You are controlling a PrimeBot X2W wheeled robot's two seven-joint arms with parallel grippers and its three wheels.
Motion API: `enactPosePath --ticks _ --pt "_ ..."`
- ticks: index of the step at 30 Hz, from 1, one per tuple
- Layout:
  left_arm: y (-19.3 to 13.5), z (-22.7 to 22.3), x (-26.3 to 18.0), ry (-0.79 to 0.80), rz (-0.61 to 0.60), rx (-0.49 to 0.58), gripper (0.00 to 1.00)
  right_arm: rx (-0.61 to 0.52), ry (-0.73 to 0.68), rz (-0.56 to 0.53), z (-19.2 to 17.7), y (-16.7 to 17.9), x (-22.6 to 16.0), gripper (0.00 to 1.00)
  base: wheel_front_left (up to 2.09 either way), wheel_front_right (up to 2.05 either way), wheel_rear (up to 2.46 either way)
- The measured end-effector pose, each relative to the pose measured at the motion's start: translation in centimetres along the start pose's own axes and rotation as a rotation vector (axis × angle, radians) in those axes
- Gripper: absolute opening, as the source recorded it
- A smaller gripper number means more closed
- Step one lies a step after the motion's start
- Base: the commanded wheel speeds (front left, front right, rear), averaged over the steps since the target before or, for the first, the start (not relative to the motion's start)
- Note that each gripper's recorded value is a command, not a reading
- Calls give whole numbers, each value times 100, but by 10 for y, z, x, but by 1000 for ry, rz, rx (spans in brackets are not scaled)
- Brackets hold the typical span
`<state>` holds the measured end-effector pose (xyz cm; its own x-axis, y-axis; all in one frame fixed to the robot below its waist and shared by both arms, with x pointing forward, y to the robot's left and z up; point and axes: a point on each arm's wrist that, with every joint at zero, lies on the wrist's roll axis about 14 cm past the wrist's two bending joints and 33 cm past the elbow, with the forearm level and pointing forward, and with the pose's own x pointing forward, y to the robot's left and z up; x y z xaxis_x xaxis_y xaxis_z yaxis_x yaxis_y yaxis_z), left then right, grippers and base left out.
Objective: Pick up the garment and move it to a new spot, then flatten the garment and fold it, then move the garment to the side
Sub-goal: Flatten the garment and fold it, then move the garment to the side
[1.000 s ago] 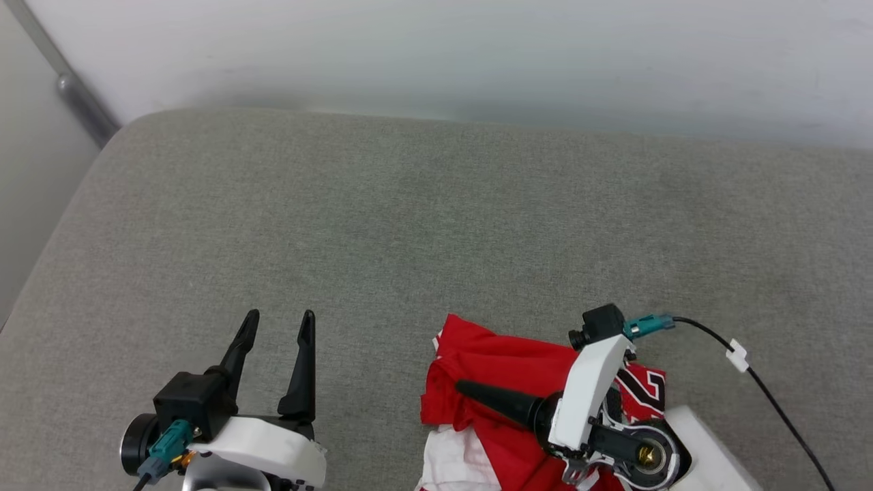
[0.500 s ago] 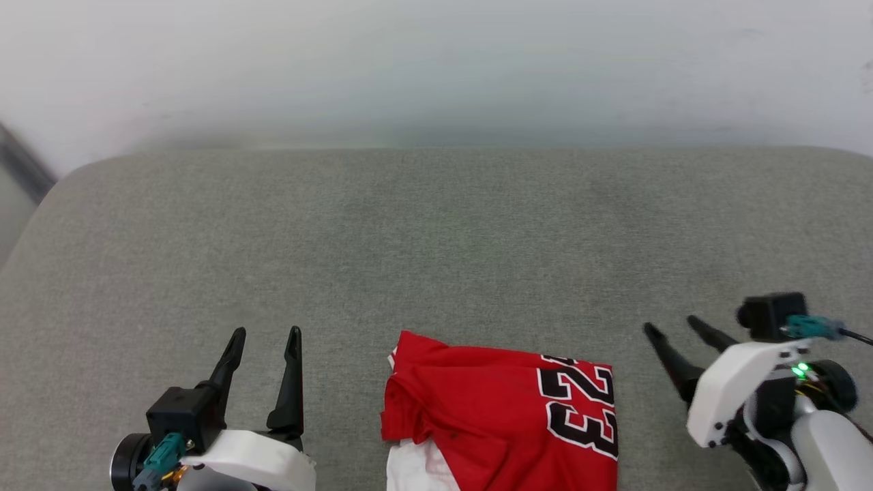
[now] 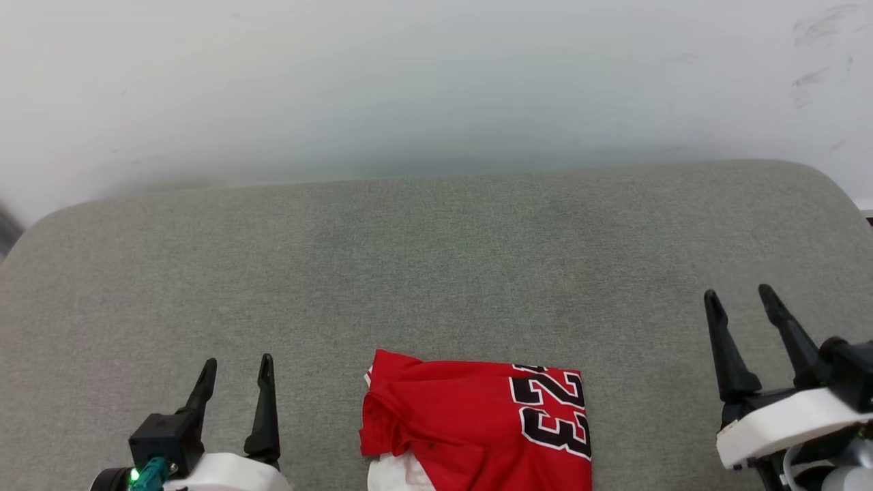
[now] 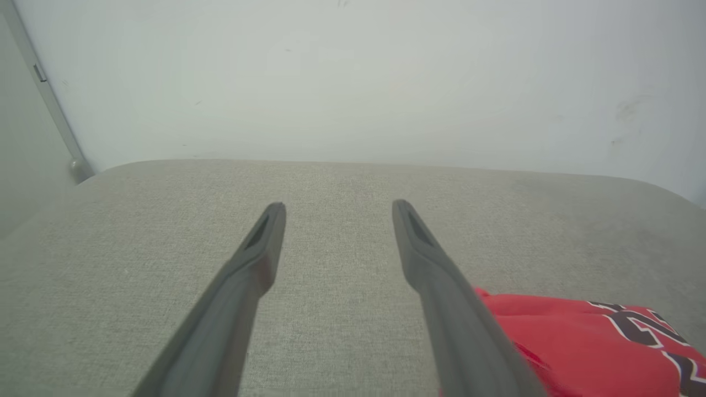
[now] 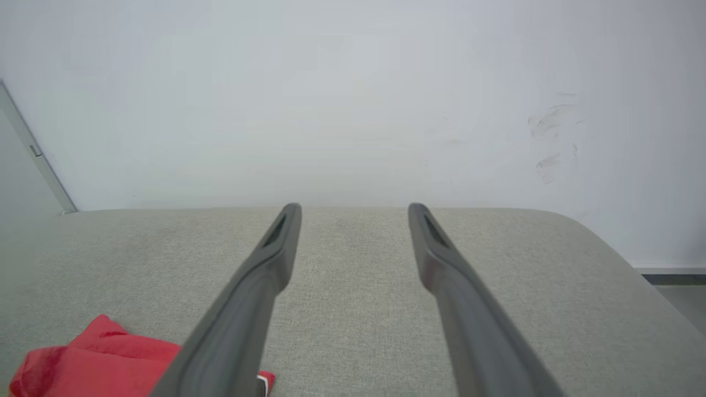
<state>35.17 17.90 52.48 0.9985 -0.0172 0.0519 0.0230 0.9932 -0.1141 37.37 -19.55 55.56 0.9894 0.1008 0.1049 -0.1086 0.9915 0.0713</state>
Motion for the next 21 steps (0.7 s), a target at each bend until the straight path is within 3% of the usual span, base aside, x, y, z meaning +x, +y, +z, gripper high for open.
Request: enactPosePath --ticks 9,21 --pt "4 -7 -12 15 18 5 100 7 26 7 -5 14 -29 100 0 0 0" --pt "2 -9 -9 15 18 -1 100 50 67 -15 -9 10 -31 100 0 0 0"
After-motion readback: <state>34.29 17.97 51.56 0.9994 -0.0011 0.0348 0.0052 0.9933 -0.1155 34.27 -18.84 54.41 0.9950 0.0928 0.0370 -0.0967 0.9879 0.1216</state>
